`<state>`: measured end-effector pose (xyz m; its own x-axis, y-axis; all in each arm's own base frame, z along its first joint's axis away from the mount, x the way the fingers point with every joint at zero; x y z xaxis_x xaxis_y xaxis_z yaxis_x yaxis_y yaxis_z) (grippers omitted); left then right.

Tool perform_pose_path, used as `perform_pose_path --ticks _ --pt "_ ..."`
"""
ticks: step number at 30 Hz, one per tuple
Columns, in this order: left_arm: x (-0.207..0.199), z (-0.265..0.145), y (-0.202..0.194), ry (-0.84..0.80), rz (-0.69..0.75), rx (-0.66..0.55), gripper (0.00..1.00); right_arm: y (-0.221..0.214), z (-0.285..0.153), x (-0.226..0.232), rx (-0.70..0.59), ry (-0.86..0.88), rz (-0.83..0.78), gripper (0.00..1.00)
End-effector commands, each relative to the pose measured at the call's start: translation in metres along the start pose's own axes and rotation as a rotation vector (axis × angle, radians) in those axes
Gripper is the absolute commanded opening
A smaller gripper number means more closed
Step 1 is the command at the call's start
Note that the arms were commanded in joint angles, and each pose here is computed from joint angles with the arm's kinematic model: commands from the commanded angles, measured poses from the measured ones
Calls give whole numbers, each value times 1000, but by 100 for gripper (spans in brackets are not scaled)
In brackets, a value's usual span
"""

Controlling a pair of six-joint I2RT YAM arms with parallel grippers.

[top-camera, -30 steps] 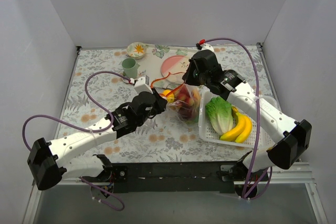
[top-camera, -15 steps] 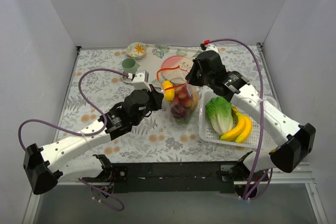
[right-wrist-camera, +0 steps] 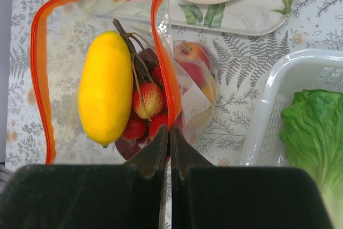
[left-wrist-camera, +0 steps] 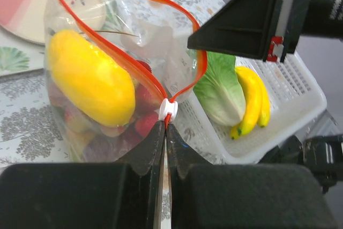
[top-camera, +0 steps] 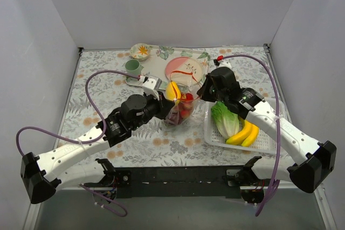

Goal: Place the food in the zip-top bag and seal the zipper
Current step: Adjust the zipper food storage bag at the center of the board.

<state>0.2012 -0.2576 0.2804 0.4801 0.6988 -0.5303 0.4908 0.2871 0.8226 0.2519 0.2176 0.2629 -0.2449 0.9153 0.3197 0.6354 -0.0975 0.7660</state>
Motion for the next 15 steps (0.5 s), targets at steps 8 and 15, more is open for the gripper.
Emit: perform_pose_path --ticks 8,15 --pt "-7 -15 -14 -111 -28 43 0 16 -16 15 -48 104 26 24" --pt "-4 -8 -14 -80 -43 26 0 26 -38 31 -35 185 98 37"
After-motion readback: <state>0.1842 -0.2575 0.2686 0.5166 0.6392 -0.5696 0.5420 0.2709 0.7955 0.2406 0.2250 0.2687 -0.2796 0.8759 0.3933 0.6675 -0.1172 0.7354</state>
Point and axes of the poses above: each gripper's point midway between its finger pads, its own z axis out along the fingers, its own x axis along the line the jaws close on, y = z × x, the point moved 4 cm from there along -z, back along the fingers, and after that the axes turned 10 degrees about -z, right-handed, at the moved point
